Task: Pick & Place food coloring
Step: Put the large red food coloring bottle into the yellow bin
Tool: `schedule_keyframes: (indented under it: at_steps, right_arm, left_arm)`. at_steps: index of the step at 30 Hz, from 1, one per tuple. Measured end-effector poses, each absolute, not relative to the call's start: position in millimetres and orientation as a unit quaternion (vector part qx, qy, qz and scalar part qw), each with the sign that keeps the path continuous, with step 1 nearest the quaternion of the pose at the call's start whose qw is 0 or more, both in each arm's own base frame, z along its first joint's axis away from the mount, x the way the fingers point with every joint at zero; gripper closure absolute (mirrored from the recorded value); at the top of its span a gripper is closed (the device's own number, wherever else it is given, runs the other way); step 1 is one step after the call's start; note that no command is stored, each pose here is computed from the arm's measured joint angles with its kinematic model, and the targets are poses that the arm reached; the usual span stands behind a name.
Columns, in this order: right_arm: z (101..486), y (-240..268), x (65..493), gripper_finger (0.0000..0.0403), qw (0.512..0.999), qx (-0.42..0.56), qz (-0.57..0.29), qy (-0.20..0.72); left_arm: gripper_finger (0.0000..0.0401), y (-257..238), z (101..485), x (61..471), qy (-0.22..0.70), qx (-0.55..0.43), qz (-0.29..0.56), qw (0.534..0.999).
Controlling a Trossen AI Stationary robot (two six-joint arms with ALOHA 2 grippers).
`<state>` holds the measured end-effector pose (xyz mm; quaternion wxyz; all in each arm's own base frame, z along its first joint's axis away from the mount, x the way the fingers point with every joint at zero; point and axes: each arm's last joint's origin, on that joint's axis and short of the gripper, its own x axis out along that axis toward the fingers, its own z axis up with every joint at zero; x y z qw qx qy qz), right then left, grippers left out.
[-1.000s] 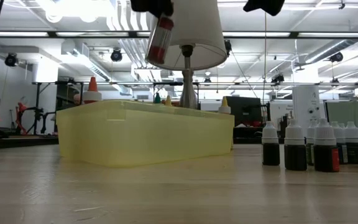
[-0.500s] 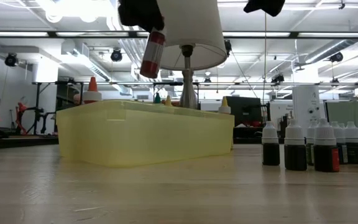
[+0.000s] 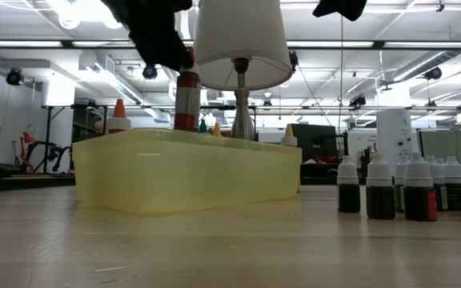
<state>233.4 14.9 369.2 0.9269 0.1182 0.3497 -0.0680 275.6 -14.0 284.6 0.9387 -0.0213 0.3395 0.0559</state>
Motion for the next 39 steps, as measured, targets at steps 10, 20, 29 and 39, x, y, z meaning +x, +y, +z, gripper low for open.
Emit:
schedule_keyframes:
  at_steps: [10,20,29,39]
  right_arm:
    - [369.6,13.5,233.9,0.0183,0.927,0.120,-0.093,0.342]
    - [369.8,12.4,234.0,0.0183,0.928,0.115,-0.112,0.337]
    - [369.7,12.4,234.2,0.0183,0.928,0.116,-0.112,0.337]
    - [370.0,11.6,234.2,0.0183,0.928,0.111,-0.125,0.333]
  left_arm:
    - [0.0309,-11.1,248.9,264.4,0.344,-0.003,0.055,0.937]
    - [0.0309,1.2,232.9,263.2,0.321,-0.014,0.082,0.944]
    - [0.0309,7.1,218.5,258.5,0.326,-0.028,0.097,0.940]
    - [0.0309,8.7,214.8,258.5,0.308,-0.035,0.100,0.945]
